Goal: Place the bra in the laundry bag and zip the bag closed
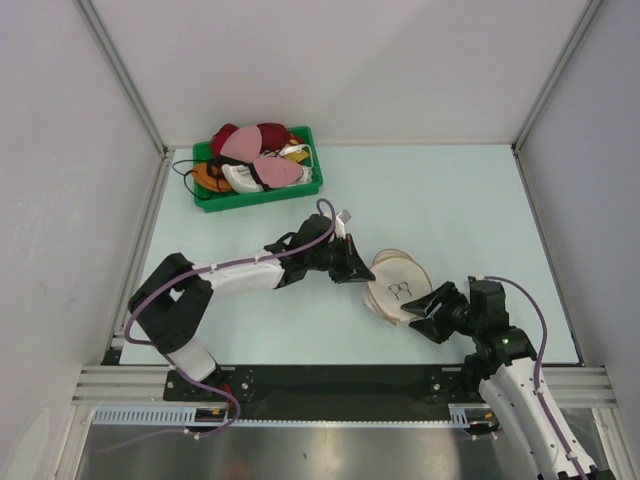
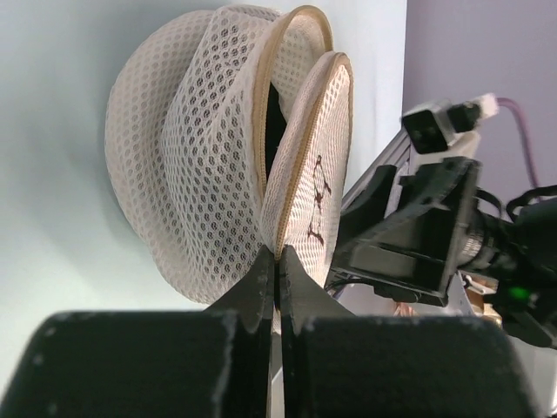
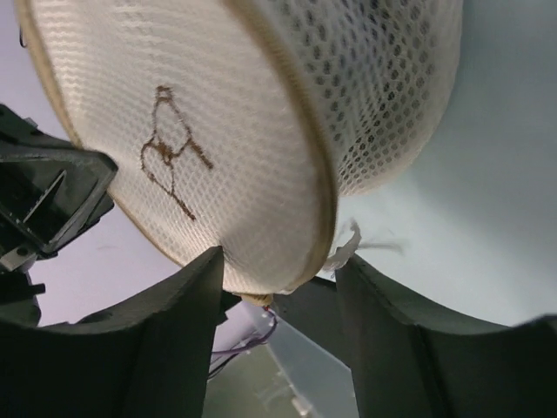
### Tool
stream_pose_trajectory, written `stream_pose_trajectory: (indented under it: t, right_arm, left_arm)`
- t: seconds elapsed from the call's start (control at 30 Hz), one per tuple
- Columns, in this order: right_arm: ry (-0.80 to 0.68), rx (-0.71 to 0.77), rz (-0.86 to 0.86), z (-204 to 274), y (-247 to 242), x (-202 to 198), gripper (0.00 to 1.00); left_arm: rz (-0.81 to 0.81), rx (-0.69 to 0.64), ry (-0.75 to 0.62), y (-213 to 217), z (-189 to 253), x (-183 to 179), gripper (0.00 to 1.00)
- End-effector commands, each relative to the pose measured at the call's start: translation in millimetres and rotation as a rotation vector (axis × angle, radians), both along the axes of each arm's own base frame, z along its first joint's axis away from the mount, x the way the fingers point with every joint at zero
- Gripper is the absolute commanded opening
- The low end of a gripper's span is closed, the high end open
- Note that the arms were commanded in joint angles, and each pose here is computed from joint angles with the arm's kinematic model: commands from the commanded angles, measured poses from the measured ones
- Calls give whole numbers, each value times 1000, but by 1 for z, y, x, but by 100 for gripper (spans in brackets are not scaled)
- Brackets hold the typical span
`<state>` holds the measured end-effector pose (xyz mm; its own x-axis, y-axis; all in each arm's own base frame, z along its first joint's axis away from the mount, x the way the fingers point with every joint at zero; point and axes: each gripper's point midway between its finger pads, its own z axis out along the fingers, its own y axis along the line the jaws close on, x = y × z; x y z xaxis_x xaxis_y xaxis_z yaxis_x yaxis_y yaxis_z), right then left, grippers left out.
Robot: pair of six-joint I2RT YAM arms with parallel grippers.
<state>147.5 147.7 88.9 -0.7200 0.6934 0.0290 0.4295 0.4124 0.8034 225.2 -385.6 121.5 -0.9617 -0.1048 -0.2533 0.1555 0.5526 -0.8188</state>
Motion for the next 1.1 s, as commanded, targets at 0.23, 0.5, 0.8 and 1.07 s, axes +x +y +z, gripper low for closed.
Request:
stream_pose_trajectory:
  t: [0.23,0.5,0.8,1.07]
  right_arm:
    - [26,99,-24,14,27,14,10]
    - [53,143,-139,37,22,26,0]
    - [47,132,-192,46,18,35,0]
    - [35,107,-199,49,16,37,0]
  left_arm:
    - [58,183,-331,30,38,19,63]
    - [118,385,-627,59,62,-29,54]
    - [-52,372,-567,-3,42,-76,64]
    - [-12,494,-490,-16,22,-83,66]
